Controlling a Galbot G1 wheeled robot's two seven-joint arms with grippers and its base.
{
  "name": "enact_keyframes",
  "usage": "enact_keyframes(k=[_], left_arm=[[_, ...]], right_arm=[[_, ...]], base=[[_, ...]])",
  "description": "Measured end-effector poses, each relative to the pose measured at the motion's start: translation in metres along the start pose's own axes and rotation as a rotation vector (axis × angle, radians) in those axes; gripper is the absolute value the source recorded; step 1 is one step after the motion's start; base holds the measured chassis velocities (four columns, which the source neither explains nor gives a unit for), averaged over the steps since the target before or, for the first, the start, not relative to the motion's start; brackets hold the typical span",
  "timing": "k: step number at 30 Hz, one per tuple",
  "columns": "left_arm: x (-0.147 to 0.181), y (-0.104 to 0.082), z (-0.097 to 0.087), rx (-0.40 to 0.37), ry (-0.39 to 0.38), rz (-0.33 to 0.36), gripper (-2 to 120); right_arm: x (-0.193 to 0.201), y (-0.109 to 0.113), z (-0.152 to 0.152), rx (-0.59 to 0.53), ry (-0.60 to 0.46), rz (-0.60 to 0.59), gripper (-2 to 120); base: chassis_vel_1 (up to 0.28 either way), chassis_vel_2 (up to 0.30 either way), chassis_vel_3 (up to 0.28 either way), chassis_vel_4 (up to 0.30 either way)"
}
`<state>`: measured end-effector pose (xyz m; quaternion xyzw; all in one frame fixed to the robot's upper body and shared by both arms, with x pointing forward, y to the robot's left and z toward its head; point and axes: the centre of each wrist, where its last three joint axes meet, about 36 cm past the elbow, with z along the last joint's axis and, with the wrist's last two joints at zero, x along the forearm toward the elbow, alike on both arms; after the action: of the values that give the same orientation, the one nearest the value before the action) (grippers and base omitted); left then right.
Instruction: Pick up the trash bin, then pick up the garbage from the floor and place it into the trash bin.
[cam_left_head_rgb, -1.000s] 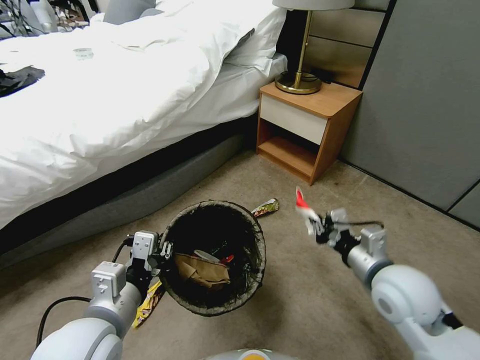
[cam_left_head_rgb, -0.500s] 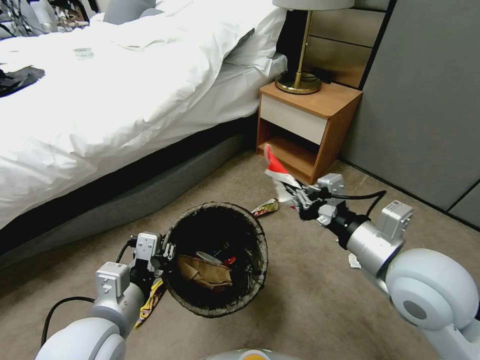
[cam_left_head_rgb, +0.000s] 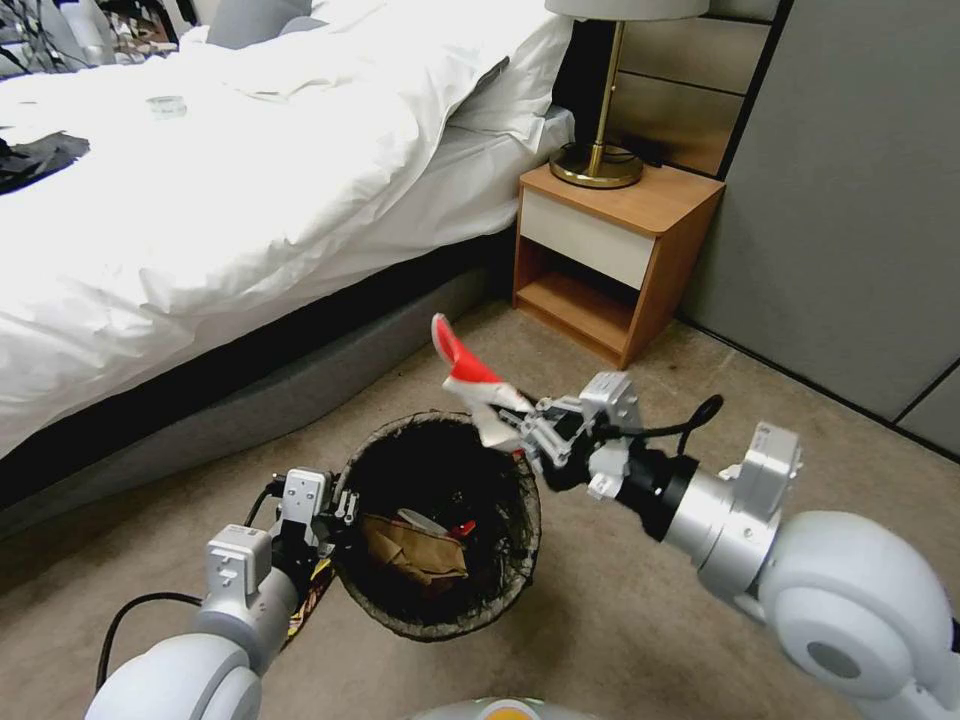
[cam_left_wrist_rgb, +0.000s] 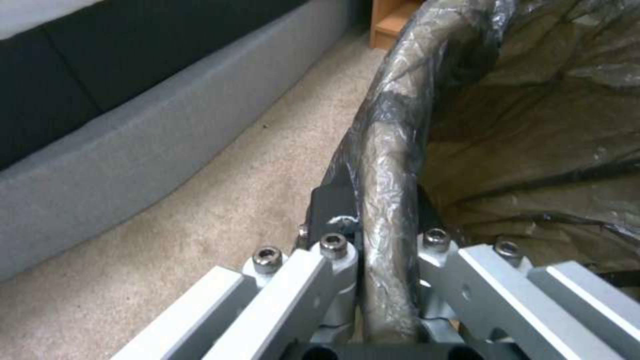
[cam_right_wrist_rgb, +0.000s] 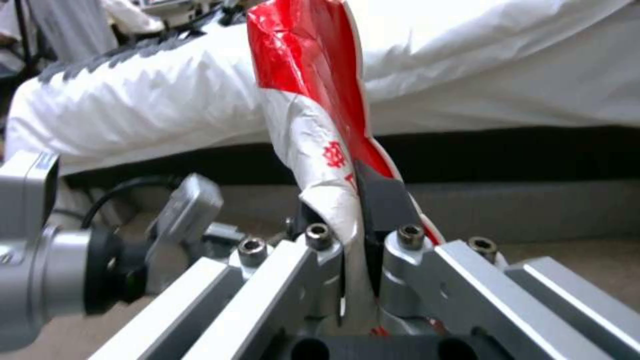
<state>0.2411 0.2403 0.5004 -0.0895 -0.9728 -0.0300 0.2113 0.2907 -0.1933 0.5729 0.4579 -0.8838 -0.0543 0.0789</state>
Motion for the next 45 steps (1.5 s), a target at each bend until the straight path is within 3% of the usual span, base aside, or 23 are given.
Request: enact_keyframes(k=[15, 22, 24, 31, 36, 39, 45], left_arm=[[0.002, -0.001, -0.003, 0.005, -0.013, -0.004, 1], [0.004, -0.001, -0.004, 0.003, -0.015, -0.006, 1], [0.004, -0.001, -0.005, 0.003, -0.015, -0.005, 1], [0.004, -0.001, -0.005, 0.003, -0.019, -0.004, 1], [0.003, -0.001, -0.006, 0.003, -0.021, -0.003, 1], [0.003, 0.000, -0.006, 0.003, -0.022, -0.002, 1], [0.004, 0.000, -0.006, 0.003, -0.023, 0.000, 1]], right_arm=[[-0.027, 0.003, 0.040, -0.056, 0.153, 0.000, 0], [-0.027, 0.009, 0.050, -0.078, 0.204, 0.027, 29], [-0.027, 0.009, 0.050, -0.078, 0.204, 0.029, 32], [-0.018, 0.013, 0.044, -0.069, 0.180, 0.049, 63], [-0.014, 0.014, 0.041, -0.051, 0.163, 0.059, 75], [-0.011, 0.015, 0.034, -0.036, 0.141, 0.067, 91], [-0.006, 0.014, 0.026, -0.019, 0.113, 0.076, 100]], base=[[0.000, 0.000, 0.000, 0.000], [0.000, 0.000, 0.000, 0.000], [0.000, 0.000, 0.000, 0.000], [0.000, 0.000, 0.000, 0.000], [0.000, 0.000, 0.000, 0.000], [0.000, 0.000, 0.000, 0.000], [0.000, 0.000, 0.000, 0.000]])
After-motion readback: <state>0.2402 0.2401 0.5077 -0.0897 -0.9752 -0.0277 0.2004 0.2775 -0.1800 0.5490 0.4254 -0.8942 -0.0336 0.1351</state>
